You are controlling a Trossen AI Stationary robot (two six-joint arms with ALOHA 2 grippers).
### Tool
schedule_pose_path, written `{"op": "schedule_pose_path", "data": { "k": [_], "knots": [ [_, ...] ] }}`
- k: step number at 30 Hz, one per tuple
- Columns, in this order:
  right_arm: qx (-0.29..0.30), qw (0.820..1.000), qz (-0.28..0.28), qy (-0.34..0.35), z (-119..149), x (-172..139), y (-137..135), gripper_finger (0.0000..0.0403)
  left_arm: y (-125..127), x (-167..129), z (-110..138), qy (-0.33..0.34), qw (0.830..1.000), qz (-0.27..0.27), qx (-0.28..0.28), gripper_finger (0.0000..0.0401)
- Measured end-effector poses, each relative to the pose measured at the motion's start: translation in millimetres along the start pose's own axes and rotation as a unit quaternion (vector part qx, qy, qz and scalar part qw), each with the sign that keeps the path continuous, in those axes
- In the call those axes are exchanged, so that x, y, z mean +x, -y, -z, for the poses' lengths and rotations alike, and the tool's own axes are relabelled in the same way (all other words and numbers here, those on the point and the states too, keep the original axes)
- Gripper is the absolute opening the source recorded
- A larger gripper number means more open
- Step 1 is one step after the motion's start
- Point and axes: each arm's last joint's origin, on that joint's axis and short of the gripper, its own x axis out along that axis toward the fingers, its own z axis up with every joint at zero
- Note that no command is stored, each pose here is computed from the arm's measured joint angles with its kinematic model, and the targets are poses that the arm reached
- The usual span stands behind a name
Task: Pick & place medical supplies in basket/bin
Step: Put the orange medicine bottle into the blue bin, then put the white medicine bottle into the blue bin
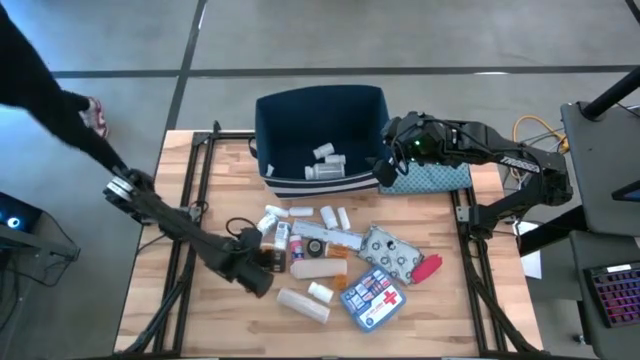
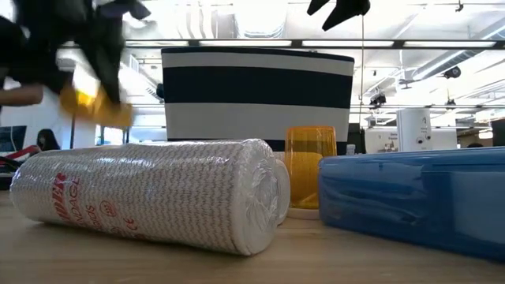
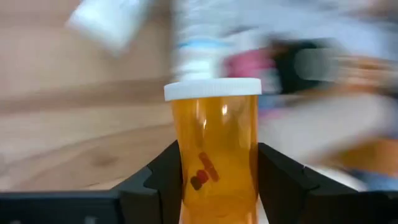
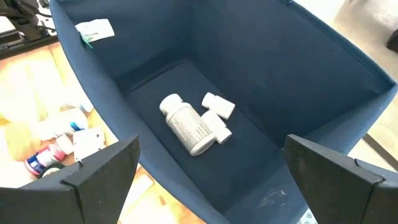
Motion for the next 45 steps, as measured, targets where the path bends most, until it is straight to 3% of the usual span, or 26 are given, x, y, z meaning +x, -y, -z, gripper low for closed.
{"op": "schedule_pose_path", "data": {
  "k": [2, 5, 8, 11, 14, 16, 20, 24, 28, 31, 34, 39, 45],
  "knots": [
    [0.000, 1.000, 0.000, 0.000, 0.0, 0.0, 0.0, 0.0384, 13.9, -30.4, -3.4, 0.035, 0.996, 0.062, 0.052, 0.0151],
    [-0.007, 1.000, 0.000, 0.000, 0.0, 0.0, 0.0, 0.0384, 36.2, -76.4, -16.5, 0.126, 0.972, 0.154, 0.127, 0.0151],
    [-0.013, 1.000, 0.000, 0.000, -0.1, 0.0, 0.1, 0.0384, 54.0, -110.3, -41.1, 0.221, 0.943, 0.185, 0.164, 0.0152],
    [-0.015, 1.000, 0.000, 0.001, -0.2, 0.0, 0.1, 0.0384, 70.8, -126.1, -77.7, 0.287, 0.922, 0.157, 0.209, 0.0152],
    [-0.018, 1.000, 0.000, 0.001, -0.2, 0.0, 0.0, 0.0384, 82.9, -129.0, -125.3, 0.341, 0.900, 0.088, 0.256, 0.0152],
    [-0.015, 1.000, 0.000, 0.001, -0.2, 0.0, 0.0, 0.0384, 85.7, -127.0, -159.5, 0.371, 0.894, 0.041, 0.246, 0.0155],
    [0.000, 1.000, 0.000, 0.000, 0.0, -0.5, 0.2, 0.0384, 77.8, -115.2, -218.1, 0.379, 0.899, -0.027, 0.217, 0.0192],
    [0.013, 1.000, -0.002, 0.002, 0.1, -2.3, 0.9, 0.0384, 70.8, -106.9, -244.0, 0.324, 0.918, -0.014, 0.226, 0.0258],
    [0.015, 1.000, -0.001, -0.002, 1.5, -4.6, 2.1, 0.0384, 74.6, -119.3, -235.4, 0.279, 0.926, 0.037, 0.251, 0.0305],
    [0.011, 1.000, 0.003, -0.014, 4.5, -6.7, 3.6, 0.0384, 73.9, -135.5, -202.0, 0.232, 0.920, 0.049, 0.311, 0.0312],
    [0.008, 1.000, 0.011, -0.025, 7.1, -7.5, 4.8, 0.0384, 62.6, -138.1, -159.6, 0.162, 0.926, 0.021, 0.342, 0.0305],
    [0.005, 0.999, 0.019, -0.028, 7.9, -7.4, 5.5, 0.0384, 29.5, -113.7, -98.8, 0.084, 0.941, -0.070, 0.321, 0.0288],
    [0.005, 1.000, 0.017, -0.019, 6.1, -6.9, 4.8, 0.0384, 2.1, -47.0, -60.8, 0.066, 0.959, -0.101, 0.256, 0.0285]
  ]
}}
